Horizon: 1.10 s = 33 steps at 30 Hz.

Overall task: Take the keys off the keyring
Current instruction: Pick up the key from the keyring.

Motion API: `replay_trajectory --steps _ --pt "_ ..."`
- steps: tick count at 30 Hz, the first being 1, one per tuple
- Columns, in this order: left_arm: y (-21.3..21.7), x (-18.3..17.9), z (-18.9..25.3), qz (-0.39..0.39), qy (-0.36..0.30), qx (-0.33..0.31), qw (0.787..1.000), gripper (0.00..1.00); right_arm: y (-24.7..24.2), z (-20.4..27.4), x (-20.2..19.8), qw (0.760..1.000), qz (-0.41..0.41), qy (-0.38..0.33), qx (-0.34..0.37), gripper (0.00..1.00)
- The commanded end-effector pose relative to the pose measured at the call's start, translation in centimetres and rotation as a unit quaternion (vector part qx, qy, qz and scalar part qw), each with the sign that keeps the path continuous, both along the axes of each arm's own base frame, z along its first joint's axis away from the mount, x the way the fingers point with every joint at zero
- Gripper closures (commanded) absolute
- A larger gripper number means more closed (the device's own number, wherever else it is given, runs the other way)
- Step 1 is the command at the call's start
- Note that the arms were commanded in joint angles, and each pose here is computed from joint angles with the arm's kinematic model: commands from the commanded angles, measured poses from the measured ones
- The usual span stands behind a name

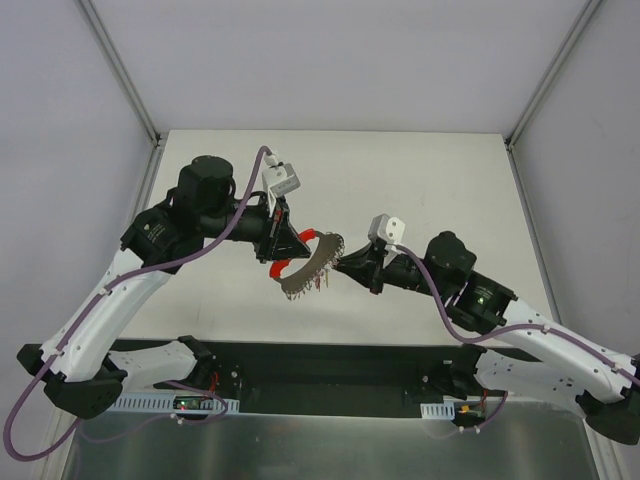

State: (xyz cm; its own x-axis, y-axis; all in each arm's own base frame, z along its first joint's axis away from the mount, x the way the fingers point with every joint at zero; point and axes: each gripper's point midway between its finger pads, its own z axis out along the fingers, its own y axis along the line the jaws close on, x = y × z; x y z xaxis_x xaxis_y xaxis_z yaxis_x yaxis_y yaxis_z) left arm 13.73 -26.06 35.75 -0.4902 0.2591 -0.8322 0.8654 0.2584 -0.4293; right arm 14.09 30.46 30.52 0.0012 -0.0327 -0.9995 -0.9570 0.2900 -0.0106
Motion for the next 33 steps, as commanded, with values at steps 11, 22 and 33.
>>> replay_trajectory --steps 11,22,33 --pt "0.3 2.6 -2.4 0.080 0.012 0.018 0.997 1.00 -0.6 -0.6 -2.8 0.994 0.056 0.061 -0.068 0.99" --pt "1.5 2.6 -4.4 0.093 -0.006 0.038 0.995 0.75 -0.6 1.7 -2.6 0.997 0.056 0.032 -0.050 0.99" --pt "2.5 -1.1 -2.2 -0.024 -0.157 -0.017 0.987 0.52 -0.7 3.0 -3.4 0.993 0.086 0.024 -0.079 0.99"
